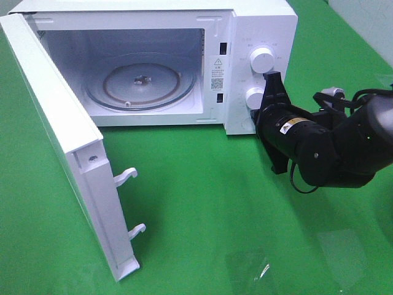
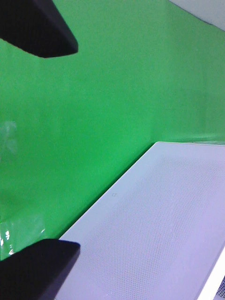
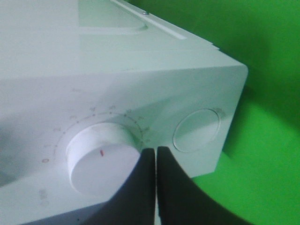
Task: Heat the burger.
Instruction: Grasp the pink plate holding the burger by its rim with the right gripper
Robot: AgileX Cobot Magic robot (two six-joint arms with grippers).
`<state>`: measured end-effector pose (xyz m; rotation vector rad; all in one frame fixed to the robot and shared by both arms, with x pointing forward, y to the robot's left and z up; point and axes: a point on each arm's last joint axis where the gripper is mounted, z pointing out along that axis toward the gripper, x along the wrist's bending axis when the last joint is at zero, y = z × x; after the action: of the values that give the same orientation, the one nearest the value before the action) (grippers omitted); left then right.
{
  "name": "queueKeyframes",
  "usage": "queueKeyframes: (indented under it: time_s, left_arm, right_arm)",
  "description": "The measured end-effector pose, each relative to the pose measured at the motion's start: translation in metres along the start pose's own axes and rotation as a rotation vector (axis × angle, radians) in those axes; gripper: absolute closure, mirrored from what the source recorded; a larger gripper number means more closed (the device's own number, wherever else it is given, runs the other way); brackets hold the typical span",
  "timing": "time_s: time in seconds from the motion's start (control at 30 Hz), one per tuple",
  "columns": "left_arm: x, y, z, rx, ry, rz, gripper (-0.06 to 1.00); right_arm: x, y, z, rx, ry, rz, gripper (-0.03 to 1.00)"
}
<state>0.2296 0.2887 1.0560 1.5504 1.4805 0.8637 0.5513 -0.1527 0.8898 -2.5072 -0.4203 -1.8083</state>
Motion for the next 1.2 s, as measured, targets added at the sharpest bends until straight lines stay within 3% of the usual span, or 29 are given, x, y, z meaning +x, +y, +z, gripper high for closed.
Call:
queueKeyframes:
  time_s: [0.23,0.3,0.47,0.53,0.7,0.73,0.83,0.9,1.2]
  left_arm:
    - [0.0,0.0,0.0,0.0,0.0,0.0,-0.05]
    - [0.0,0.0,0.0,0.0,0.0,0.0,-0.05]
    - [0.0,0.0,0.0,0.0,0.0,0.0,-0.05]
    - [0.0,0.0,0.0,0.0,0.0,0.0,-0.05]
    - [0.0,0.0,0.0,0.0,0.0,0.0,-0.05]
    - [0.0,0.0,0.0,0.0,0.0,0.0,-0.05]
    - [0.0,0.0,0.0,0.0,0.0,0.0,-0.05]
    - [0.0,0.0,0.0,0.0,0.0,0.0,-0.05]
    - [0.0,0.0,0.0,0.0,0.0,0.0,-0.05]
  right_arm:
    - [0.018,0.0,-0.014,0.062,-0.029,-0.118,0.97]
    - [0.031,-0.001,-0.025,0.124,-0.063,-0.29,0.97]
    - [0.04,0.0,-0.035,0.17,-0.087,-0.435,0.97]
    - [0.047,0.0,-0.048,0.246,-0.119,-0.647,0.97]
    - [0.048,-0.001,-0.055,0.307,-0.146,-0.772,0.97]
    - [0.048,-0.002,-0.061,0.362,-0.169,-0.859,0.96]
    - [0.047,-0.002,-0.066,0.416,-0.192,-0.927,0.96]
    - [0.04,-0.005,-0.076,0.549,-0.254,-1.056,0.96]
    - [0.032,0.001,-0.097,0.764,-0.368,-1.278,0.94]
